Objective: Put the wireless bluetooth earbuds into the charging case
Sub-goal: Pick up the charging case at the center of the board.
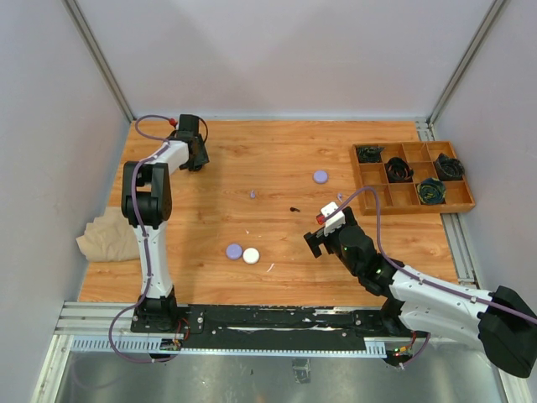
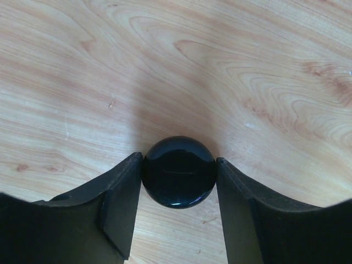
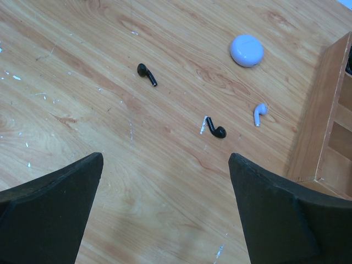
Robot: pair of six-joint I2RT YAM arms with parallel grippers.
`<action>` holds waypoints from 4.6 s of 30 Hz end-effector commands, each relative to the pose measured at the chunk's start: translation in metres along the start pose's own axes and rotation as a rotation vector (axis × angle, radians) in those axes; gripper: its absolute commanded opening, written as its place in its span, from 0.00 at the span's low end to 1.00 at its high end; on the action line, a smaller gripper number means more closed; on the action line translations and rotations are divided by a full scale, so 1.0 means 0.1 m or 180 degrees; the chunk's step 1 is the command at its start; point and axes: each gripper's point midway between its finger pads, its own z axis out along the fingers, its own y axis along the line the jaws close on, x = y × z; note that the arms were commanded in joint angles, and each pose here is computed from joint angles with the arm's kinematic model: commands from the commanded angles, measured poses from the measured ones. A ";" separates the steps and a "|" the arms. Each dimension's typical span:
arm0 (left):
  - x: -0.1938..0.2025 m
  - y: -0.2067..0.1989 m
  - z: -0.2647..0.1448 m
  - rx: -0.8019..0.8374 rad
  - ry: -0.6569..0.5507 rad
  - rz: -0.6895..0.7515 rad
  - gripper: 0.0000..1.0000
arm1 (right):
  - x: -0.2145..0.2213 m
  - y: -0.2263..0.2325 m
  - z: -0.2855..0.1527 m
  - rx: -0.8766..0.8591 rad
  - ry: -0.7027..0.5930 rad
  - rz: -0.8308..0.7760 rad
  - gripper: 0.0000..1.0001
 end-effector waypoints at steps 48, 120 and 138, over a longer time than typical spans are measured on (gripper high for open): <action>1.40 -1.16 -2.88 0.2012 -0.1225 0.0639 0.47 | -1.12 -0.04 -0.75 -0.0393 0.0229 0.1299 0.99; 1.79 -1.50 -4.12 0.3740 -0.3396 0.2251 0.53 | -1.79 0.99 -0.09 -0.2535 0.0698 0.1222 0.19; 1.90 -1.46 -4.07 0.3978 -0.3052 0.1990 0.79 | -1.83 0.65 -0.32 -0.2527 0.0454 0.0642 0.01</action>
